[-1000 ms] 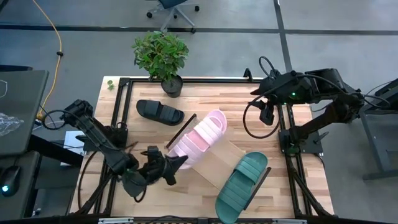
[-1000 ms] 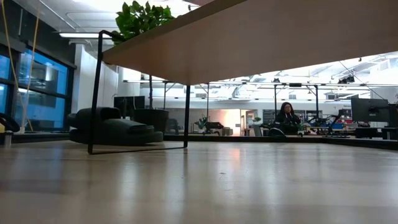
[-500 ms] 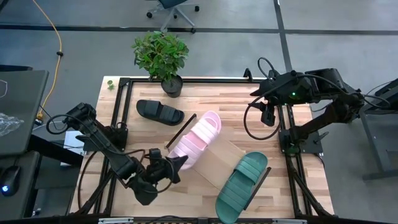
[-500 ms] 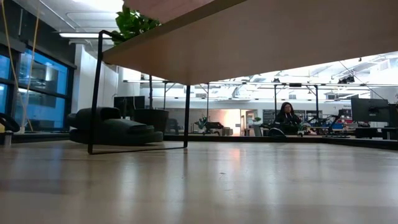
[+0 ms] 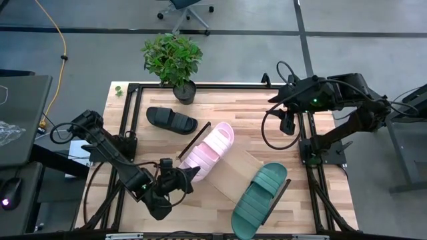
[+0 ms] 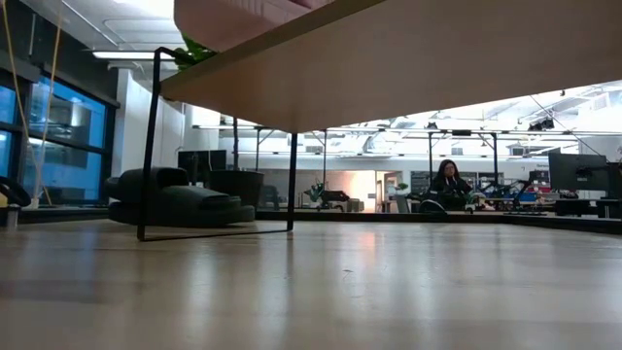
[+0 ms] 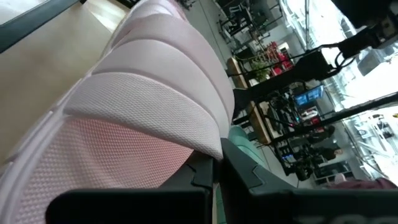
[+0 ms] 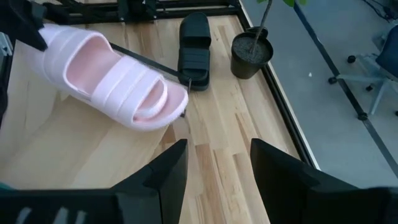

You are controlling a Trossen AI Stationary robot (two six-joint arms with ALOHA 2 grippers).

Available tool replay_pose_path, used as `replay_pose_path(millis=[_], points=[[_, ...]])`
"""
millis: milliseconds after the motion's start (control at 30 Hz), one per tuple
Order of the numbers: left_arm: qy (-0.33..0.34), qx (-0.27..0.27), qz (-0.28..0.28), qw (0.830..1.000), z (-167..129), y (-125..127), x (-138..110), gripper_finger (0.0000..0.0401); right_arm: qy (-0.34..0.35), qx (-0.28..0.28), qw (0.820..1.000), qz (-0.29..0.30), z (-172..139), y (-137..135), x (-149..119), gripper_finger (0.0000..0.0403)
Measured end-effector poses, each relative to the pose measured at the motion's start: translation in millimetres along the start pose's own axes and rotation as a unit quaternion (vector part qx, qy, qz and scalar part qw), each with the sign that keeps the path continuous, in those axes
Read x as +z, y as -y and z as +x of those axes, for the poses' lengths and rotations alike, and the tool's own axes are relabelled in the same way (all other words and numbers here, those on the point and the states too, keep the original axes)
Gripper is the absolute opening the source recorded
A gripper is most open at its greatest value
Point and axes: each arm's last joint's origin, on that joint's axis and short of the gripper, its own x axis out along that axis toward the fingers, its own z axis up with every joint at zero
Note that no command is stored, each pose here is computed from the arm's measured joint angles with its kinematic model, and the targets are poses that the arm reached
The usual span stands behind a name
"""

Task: Pick and place slides into the shelf
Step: Put the pink pair of slides on the shelf

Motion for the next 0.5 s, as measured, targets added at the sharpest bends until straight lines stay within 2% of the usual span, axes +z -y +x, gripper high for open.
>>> replay_pose_path(millis=[500], points=[[0.005, 0.016, 0.005, 1.000, 9.3, -3.2, 4.1, 0.0000, 0.001, -0.003, 1.000, 0.001, 0.0, 0.1, 0.2, 0.0167]])
